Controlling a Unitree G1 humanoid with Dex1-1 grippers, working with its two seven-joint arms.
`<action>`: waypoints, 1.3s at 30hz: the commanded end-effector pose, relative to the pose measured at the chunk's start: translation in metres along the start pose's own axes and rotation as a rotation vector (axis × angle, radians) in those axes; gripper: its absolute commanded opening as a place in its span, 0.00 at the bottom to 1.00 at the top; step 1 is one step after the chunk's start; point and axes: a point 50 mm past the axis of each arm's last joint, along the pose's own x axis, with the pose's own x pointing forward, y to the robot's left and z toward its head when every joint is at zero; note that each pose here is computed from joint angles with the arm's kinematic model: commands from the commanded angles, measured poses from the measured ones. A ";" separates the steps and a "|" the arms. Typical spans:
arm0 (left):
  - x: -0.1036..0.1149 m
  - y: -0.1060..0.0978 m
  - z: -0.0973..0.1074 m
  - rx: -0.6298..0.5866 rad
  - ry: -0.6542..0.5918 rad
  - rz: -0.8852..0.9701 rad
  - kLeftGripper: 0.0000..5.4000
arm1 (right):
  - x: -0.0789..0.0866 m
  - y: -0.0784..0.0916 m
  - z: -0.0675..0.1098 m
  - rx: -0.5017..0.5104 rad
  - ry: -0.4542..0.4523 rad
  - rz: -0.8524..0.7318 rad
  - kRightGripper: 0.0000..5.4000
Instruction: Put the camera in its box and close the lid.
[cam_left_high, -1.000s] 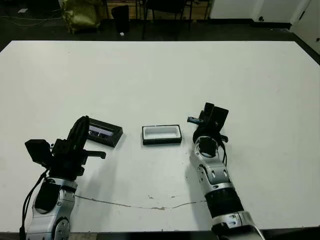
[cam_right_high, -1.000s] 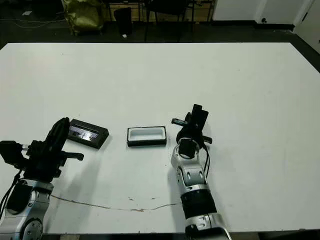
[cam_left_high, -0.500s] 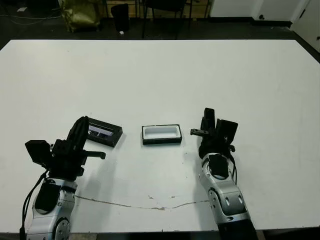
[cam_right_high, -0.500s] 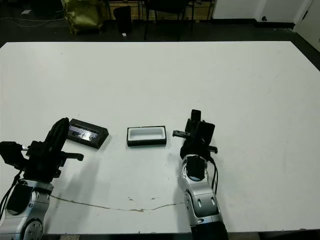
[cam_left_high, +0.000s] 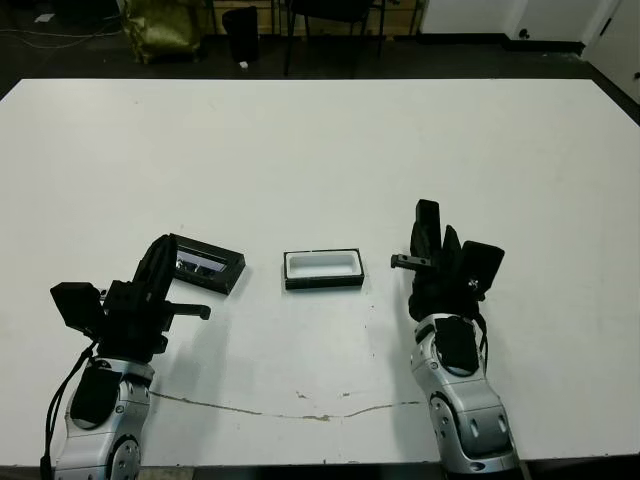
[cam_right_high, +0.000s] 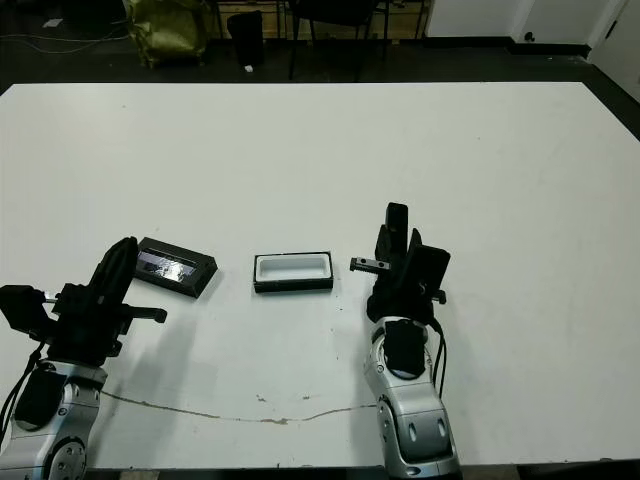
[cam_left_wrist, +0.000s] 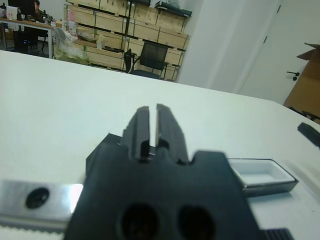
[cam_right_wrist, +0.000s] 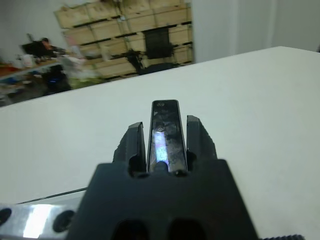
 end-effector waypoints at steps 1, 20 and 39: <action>-0.003 0.003 -0.004 0.007 0.036 0.020 0.00 | 0.003 -0.015 0.008 -0.024 -0.032 0.104 0.10; -0.003 0.003 -0.005 0.003 0.029 0.014 0.00 | 0.048 -0.022 0.071 -0.037 0.127 0.723 0.10; -0.002 0.002 -0.006 0.008 0.029 0.016 0.00 | 0.101 -0.009 0.076 -0.212 0.272 1.273 0.10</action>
